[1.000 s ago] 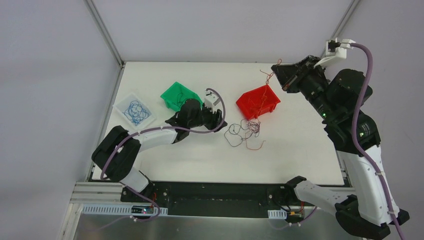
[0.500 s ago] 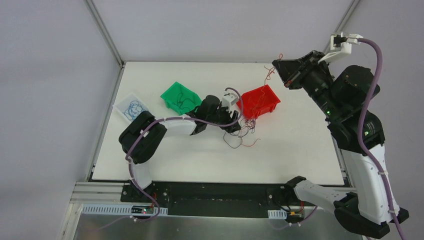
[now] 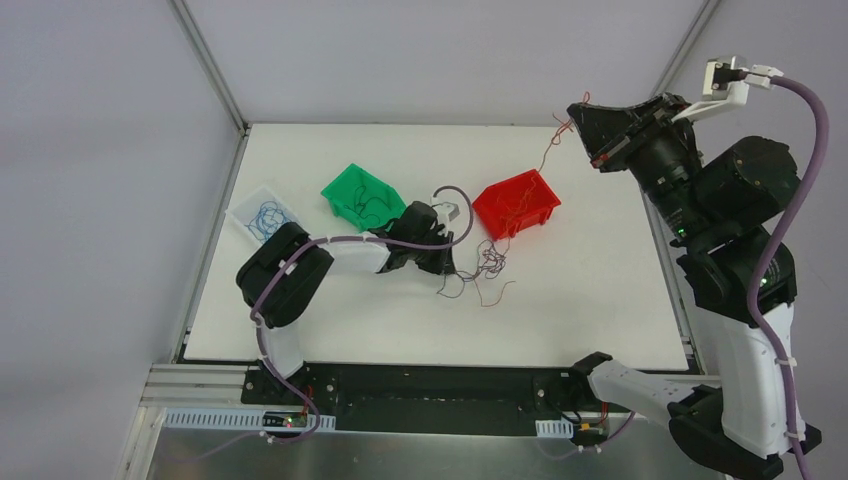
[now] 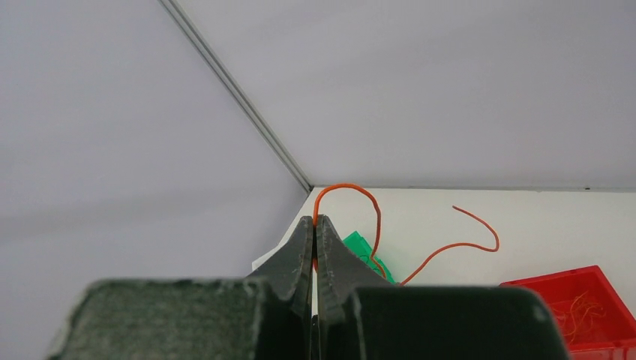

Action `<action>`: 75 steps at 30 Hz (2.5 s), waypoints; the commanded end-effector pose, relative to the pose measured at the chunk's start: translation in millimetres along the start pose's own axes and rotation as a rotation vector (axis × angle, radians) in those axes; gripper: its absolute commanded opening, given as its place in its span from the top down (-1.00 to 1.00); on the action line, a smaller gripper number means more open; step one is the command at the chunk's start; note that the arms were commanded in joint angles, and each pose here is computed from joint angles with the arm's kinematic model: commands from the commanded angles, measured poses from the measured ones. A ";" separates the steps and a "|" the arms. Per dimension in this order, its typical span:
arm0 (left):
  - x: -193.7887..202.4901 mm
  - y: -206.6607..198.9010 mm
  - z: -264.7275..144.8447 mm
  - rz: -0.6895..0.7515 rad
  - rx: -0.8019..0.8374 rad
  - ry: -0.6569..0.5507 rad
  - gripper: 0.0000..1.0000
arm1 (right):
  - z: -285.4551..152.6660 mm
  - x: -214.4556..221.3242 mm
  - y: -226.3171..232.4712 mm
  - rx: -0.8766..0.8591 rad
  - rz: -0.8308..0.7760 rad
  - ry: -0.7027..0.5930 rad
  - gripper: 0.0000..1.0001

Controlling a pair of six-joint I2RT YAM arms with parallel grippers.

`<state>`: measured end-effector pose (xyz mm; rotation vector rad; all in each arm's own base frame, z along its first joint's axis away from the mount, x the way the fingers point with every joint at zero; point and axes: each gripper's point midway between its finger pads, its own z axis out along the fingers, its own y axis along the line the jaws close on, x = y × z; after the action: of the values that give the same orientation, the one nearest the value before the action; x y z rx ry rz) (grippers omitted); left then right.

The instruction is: Untangle the cables

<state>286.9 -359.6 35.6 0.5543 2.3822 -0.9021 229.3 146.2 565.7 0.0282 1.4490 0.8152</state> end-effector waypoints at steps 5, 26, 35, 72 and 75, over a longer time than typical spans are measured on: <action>17.8 27.5 -72.5 0.016 -0.238 0.007 1.00 | -12.1 -19.7 -29.5 0.141 -0.057 -0.127 1.00; -40.2 58.8 -231.9 -0.087 -0.467 -0.470 1.00 | -73.3 281.0 -200.7 0.633 0.044 0.529 -0.11; -44.1 54.3 -231.7 -0.041 -0.450 -0.457 1.00 | -56.5 371.2 -173.0 0.529 0.175 0.812 -0.58; -1.4 76.2 -241.2 -0.059 -0.506 -0.482 1.00 | 70.4 522.9 -169.2 0.728 0.497 0.732 -0.01; -1.9 79.1 -242.9 -0.066 -0.522 -0.490 1.00 | 68.5 523.0 -169.6 0.727 0.491 0.735 0.62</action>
<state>248.2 -141.9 150.1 0.0496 2.0944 -0.3837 315.0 305.3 35.0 0.7245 2.4691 0.6179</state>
